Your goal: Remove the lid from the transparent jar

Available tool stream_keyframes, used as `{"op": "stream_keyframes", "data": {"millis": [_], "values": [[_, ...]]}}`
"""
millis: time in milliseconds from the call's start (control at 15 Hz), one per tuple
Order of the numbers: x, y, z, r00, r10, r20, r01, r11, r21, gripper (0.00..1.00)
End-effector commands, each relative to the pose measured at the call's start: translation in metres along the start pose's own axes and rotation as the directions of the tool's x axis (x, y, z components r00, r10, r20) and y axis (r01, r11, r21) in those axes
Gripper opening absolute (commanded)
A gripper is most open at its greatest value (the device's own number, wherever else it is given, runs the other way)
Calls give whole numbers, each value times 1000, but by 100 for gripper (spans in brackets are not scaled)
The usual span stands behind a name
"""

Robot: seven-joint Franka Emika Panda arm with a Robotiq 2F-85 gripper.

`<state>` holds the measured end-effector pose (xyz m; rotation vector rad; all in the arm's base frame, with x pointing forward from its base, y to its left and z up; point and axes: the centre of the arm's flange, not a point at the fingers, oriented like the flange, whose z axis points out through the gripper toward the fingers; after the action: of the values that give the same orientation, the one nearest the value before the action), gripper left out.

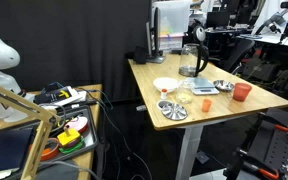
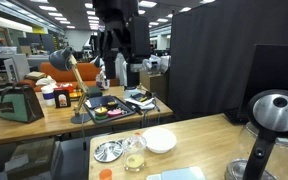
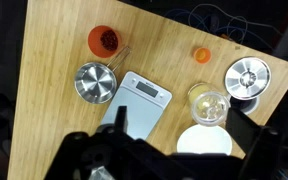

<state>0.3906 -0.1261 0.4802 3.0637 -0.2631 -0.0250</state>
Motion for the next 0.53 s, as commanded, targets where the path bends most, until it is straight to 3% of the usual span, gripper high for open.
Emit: {"op": "stream_keyframes", "data": {"millis": [0,400,467], "values": [[0,0,0,1000,0,0,0,1000,0,100],[30,-52,21,999,-51,6,51,998,-27,100],[16,-47,15,999,-54,2,54,998,-20,100]]}}
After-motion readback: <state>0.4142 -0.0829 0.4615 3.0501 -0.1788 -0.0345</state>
